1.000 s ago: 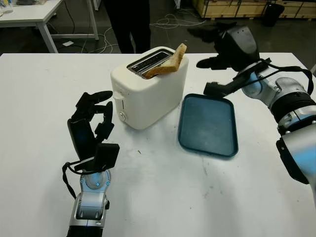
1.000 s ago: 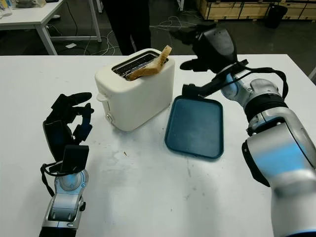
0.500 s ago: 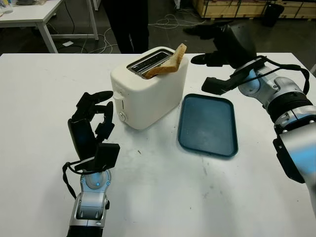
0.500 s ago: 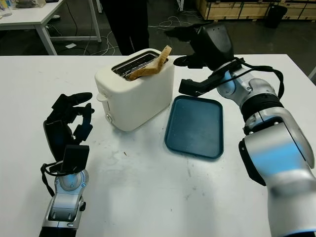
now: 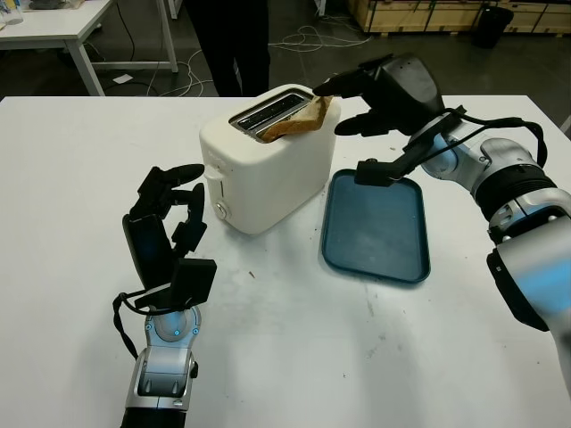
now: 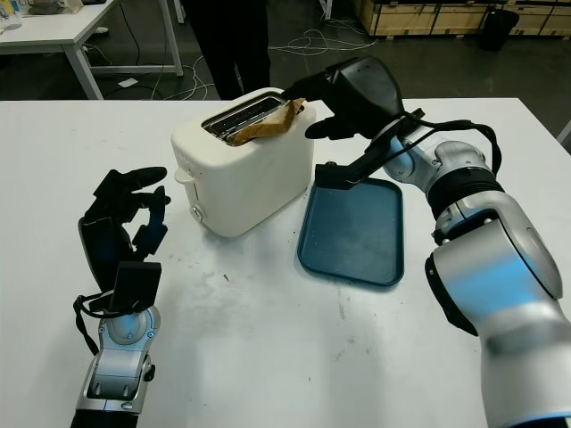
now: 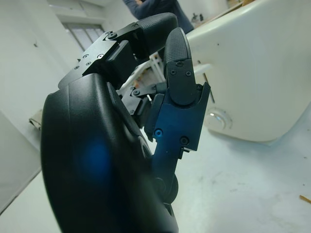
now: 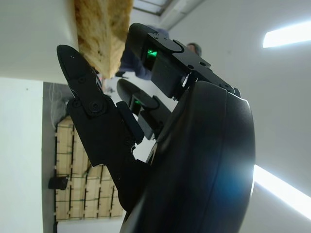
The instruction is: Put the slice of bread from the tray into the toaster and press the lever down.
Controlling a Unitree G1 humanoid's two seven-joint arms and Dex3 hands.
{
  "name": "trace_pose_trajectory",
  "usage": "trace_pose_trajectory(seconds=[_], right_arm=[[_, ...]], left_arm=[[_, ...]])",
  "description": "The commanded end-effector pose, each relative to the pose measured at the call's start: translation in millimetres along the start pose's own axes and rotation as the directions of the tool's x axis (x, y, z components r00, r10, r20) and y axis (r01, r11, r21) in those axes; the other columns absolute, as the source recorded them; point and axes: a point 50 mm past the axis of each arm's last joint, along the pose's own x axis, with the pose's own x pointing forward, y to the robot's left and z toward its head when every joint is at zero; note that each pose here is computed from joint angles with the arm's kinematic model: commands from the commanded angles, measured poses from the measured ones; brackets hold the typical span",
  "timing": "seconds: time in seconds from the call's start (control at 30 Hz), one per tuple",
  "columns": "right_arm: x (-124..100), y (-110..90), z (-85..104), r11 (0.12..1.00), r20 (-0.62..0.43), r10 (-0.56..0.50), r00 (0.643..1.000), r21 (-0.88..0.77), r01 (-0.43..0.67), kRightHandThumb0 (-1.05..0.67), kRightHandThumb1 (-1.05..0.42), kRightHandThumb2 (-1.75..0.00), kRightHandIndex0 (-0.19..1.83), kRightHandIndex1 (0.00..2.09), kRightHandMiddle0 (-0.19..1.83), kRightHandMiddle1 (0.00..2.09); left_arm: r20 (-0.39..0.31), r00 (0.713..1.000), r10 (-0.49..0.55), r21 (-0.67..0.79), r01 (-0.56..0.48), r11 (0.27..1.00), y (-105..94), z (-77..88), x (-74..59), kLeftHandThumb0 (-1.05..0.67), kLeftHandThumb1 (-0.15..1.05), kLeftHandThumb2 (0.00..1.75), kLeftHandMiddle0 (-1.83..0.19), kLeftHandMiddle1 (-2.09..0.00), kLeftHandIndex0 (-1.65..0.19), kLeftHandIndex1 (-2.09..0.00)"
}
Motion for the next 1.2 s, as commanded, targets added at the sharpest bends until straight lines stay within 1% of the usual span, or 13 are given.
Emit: trace_pose_trajectory(seconds=[0.0,0.2,0.4,0.5,0.6,0.67,0.7,0.97,1.17], right_arm=[[8.9,-5.8,4.4,0.999,0.028,-0.009,1.0,-0.031,0.01,-0.4,-0.66,-0.01,0.92,0.27,0.94,0.04],[11.3,-5.0,8.1,0.999,0.046,-0.015,0.999,-0.035,0.017,-0.37,-0.66,-0.01,0.94,0.28,0.95,0.04],[12.4,-4.3,11.2,0.997,0.07,-0.04,0.997,-0.059,0.044,-0.34,-0.71,-0.02,0.97,0.3,0.98,0.04],[12.3,-4.9,12.0,0.994,0.093,-0.052,0.994,-0.087,0.06,-0.3,-0.77,-0.03,1.05,0.36,1.07,0.08],[13.9,-6.9,12.2,0.993,0.1,-0.052,0.994,-0.097,0.062,-0.31,-0.82,-0.03,1.11,0.42,1.15,0.11],[15.8,-9.1,12.6,0.993,0.104,-0.053,0.993,-0.099,0.064,-0.33,-0.84,-0.01,1.07,0.55,1.17,0.09],[16.6,-10.1,12.8,0.993,0.105,-0.054,0.993,-0.101,0.065,-0.34,-0.85,-0.01,1.05,0.58,1.17,0.08],[23.9,-16.4,16.9,0.989,0.135,-0.06,0.989,-0.123,0.077,-0.31,-0.82,0.0,1.05,0.63,1.2,0.07],[28.1,-17.1,22.2,0.988,0.164,-0.066,0.984,-0.131,0.088,-0.34,-0.81,0.0,1.05,0.64,1.21,0.07]], left_arm=[[0.019,1.0,0.009,-0.01,-0.009,1.0,-2.6,5.1,1.7,-0.47,0.92,0.36,-0.66,-1.24,-0.66,-0.85],[0.019,1.0,0.008,-0.006,-0.008,1.0,-2.9,4.6,1.0,-0.47,0.92,0.36,-0.66,-1.25,-0.66,-0.85],[0.01,1.0,0.008,-0.014,-0.008,1.0,-3.4,4.4,0.5,-0.47,0.92,0.36,-0.66,-1.24,-0.66,-0.85],[0.008,1.0,0.005,-0.006,-0.005,1.0,-3.7,4.4,0.0,-0.47,0.92,0.36,-0.66,-1.24,-0.66,-0.85],[0.012,1.0,0.002,-0.006,-0.002,1.0,-3.8,4.5,-0.3,-0.47,0.92,0.37,-0.66,-1.25,-0.66,-0.85],[0.012,1.0,0.0,-0.01,0.0,1.0,-4.0,4.4,-0.5,-0.47,0.92,0.37,-0.65,-1.25,-0.66,-0.85],[0.01,1.0,0.0,-0.008,0.0,1.0,-4.1,4.3,-0.7,-0.47,0.92,0.36,-0.65,-1.25,-0.66,-0.84],[0.011,1.0,0.008,-0.019,-0.008,1.0,-5.4,4.6,-1.3,-0.47,0.92,0.35,-0.65,-1.25,-0.66,-0.84],[0.008,1.0,0.012,-0.02,-0.012,1.0,-5.4,4.2,-1.5,-0.46,0.92,0.35,-0.65,-1.26,-0.66,-0.85]])
